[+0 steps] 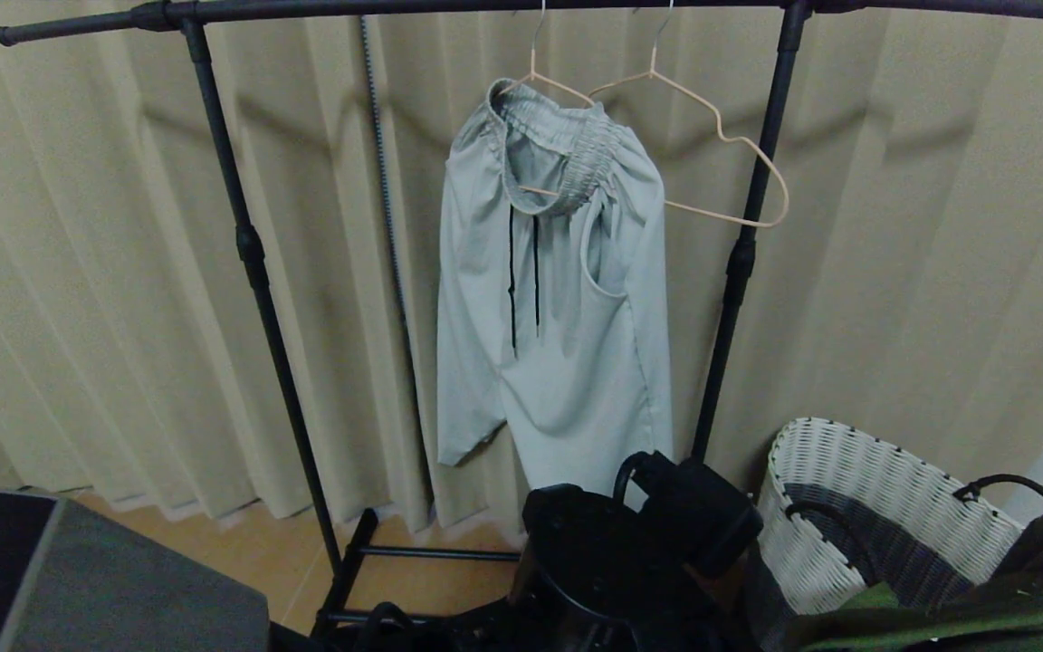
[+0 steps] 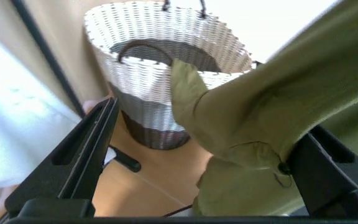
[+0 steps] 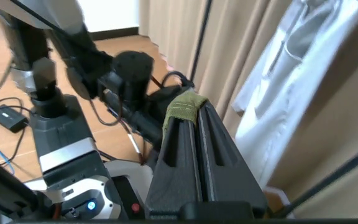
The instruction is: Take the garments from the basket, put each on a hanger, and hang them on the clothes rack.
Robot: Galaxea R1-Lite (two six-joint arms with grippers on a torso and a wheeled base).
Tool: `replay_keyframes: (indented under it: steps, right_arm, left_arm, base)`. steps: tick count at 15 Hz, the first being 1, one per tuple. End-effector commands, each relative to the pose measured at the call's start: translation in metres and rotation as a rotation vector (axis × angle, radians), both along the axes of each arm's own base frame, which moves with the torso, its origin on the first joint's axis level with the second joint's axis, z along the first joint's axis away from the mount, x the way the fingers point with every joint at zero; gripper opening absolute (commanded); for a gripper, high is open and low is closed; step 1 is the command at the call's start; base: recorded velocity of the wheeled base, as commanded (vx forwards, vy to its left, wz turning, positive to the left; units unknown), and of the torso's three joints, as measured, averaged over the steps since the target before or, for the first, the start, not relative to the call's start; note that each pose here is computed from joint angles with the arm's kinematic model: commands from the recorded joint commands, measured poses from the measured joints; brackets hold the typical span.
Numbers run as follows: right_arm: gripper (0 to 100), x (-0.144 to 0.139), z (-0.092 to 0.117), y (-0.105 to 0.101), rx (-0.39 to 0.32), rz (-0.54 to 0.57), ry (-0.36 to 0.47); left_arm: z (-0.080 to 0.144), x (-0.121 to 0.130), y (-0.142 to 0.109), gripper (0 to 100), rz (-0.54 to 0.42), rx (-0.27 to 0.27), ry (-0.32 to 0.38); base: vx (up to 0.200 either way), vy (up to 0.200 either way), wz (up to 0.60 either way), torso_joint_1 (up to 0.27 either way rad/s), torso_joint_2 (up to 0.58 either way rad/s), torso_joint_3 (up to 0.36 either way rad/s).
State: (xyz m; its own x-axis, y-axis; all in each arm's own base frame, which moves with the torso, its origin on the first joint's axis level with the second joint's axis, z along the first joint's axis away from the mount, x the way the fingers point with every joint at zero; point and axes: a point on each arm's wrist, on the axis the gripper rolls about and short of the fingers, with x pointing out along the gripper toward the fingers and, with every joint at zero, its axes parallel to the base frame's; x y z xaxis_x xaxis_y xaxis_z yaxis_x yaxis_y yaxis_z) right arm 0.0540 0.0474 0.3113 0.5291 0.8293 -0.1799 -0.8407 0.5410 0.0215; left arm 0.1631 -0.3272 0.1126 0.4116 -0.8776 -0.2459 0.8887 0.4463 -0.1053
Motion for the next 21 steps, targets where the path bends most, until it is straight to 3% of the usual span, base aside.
replay_keyframes:
  steps: [1, 5, 9, 13, 17, 18, 21]
  right_arm:
    - [0, 0.0, -0.001, 0.0, -0.002, 0.004, 0.002]
    - [0, 0.002, -0.002, 0.002, -0.005, 0.003, 0.006]
    - [0, 0.002, -0.002, 0.002, -0.005, 0.007, 0.007]
    - [0, 0.002, 0.001, 0.002, 0.008, 0.01, -0.009]
    - [0, 0.003, 0.002, 0.003, 0.019, 0.009, -0.025]
    - [0, 0.003, 0.002, 0.003, 0.019, 0.009, -0.025]
    - [0, 0.004, 0.002, 0.003, 0.016, 0.003, -0.022]
  left_arm:
    - [0.011, -0.003, 0.007, 100, 0.011, -0.037, 0.013]
    - [0.017, -0.009, 0.018, 100, 0.004, -0.073, 0.005]
    - [0.02, -0.005, 0.011, 100, 0.005, -0.109, -0.013]
    - [0.002, -0.002, 0.007, 100, 0.012, -0.009, 0.025]
    - [-0.004, 0.001, 0.014, 100, 0.045, 0.046, -0.003]
    - [-0.006, 0.001, 0.015, 0, 0.051, 0.055, -0.004]
    - [-0.001, -0.002, 0.023, 0, 0.058, 0.047, -0.027]
  base:
    - [0.0, 0.0, 0.0, 0.0, 0.0, 0.0]
    - [0.0, 0.0, 0.0, 0.0, 0.0, 0.0]
    - [0.0, 0.0, 0.0, 0.0, 0.0, 0.0]
    - [0.0, 0.0, 0.0, 0.0, 0.0, 0.0]
    - [0.0, 0.0, 0.0, 0.0, 0.0, 0.0]
    - [0.0, 0.0, 0.0, 0.0, 0.0, 0.0]
    - [0.0, 0.0, 0.0, 0.0, 0.0, 0.0]
